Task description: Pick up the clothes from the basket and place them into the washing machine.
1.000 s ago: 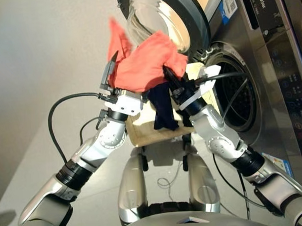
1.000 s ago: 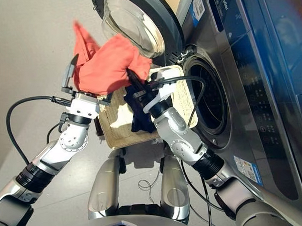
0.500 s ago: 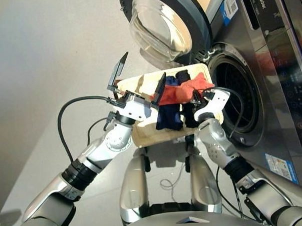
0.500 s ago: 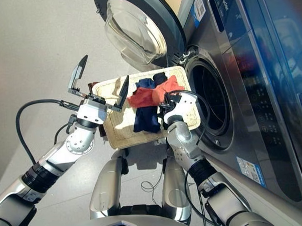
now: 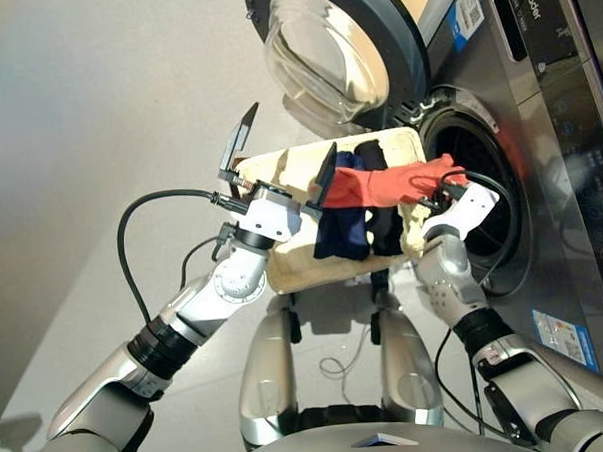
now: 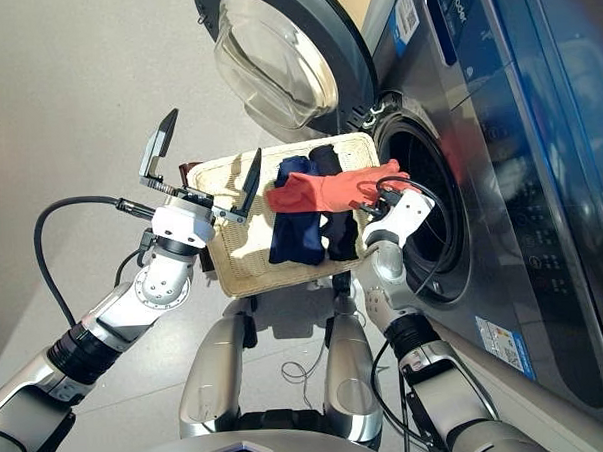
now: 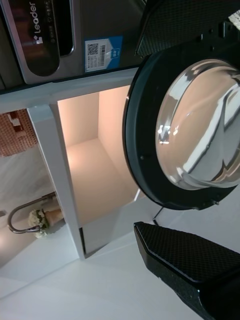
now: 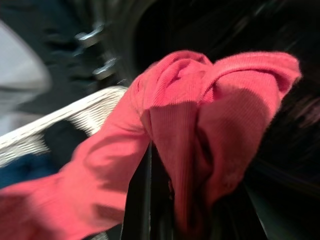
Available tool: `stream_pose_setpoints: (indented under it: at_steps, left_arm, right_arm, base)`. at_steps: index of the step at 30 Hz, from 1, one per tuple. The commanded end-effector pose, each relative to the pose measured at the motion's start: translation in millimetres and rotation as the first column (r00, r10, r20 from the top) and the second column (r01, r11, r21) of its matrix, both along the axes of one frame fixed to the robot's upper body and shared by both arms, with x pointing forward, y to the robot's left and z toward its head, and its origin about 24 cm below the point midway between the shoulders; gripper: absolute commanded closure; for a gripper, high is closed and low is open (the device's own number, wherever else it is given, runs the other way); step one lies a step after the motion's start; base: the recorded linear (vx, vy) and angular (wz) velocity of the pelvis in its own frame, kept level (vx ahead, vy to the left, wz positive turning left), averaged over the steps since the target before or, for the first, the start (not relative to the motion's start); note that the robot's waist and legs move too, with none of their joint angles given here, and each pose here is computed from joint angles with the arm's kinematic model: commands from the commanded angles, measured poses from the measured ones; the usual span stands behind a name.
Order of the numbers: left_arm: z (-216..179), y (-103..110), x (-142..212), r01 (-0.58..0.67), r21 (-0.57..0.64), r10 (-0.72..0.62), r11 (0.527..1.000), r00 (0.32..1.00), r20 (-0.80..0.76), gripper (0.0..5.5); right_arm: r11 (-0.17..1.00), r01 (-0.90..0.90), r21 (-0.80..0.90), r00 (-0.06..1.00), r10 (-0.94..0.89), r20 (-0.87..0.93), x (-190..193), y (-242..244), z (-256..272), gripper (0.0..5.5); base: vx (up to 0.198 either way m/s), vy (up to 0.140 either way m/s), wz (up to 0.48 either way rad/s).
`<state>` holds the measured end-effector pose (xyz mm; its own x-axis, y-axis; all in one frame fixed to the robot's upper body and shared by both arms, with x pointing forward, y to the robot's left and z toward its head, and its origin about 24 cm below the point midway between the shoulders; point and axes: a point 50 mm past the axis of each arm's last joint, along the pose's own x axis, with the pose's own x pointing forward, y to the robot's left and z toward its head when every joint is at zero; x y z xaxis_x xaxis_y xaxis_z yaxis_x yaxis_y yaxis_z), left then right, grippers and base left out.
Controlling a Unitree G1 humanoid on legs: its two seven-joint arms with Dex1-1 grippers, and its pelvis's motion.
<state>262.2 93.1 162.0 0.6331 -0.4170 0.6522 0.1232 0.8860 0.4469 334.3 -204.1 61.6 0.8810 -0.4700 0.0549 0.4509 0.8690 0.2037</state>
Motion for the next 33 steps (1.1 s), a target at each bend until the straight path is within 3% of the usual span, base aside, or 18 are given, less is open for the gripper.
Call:
stream_pose_setpoints:
  at_steps: [1,13,19,25,33]
  left_arm:
    - [18,-10,-15,0.127,-0.091,-0.120,0.988,0.990,0.075,0.00]
    - [26,-13,-15,0.141,-0.134,-0.132,0.981,0.989,0.073,0.00]
    - [36,-13,-17,0.123,-0.127,-0.106,0.984,0.985,0.135,0.00]
    - [42,-6,-18,0.083,-0.117,-0.061,0.990,0.982,0.179,0.00]
    - [56,-1,-20,0.053,-0.149,-0.015,0.987,0.970,0.241,0.00]
  right_arm:
    - [0.984,0.177,-0.033,0.970,-0.169,0.177,14,-34,54,5.50]
    - [0.790,0.556,-0.258,0.830,-0.514,0.216,16,-118,121,5.50]
    - [0.671,0.660,-0.338,0.751,-0.598,0.278,2,-151,151,5.50]
    - [0.508,0.637,-0.580,0.729,-0.641,0.240,0,-171,172,5.50]
    - [0.442,0.631,-0.638,0.682,-0.707,0.185,-4,-184,181,5.50]
  base:
    - [0.000,0.000,0.000]
    - [-0.015,-0.014,0.034]
    - [-0.059,-0.042,0.459]
    - [-0.017,-0.003,0.036]
    - [0.000,0.000,0.000]
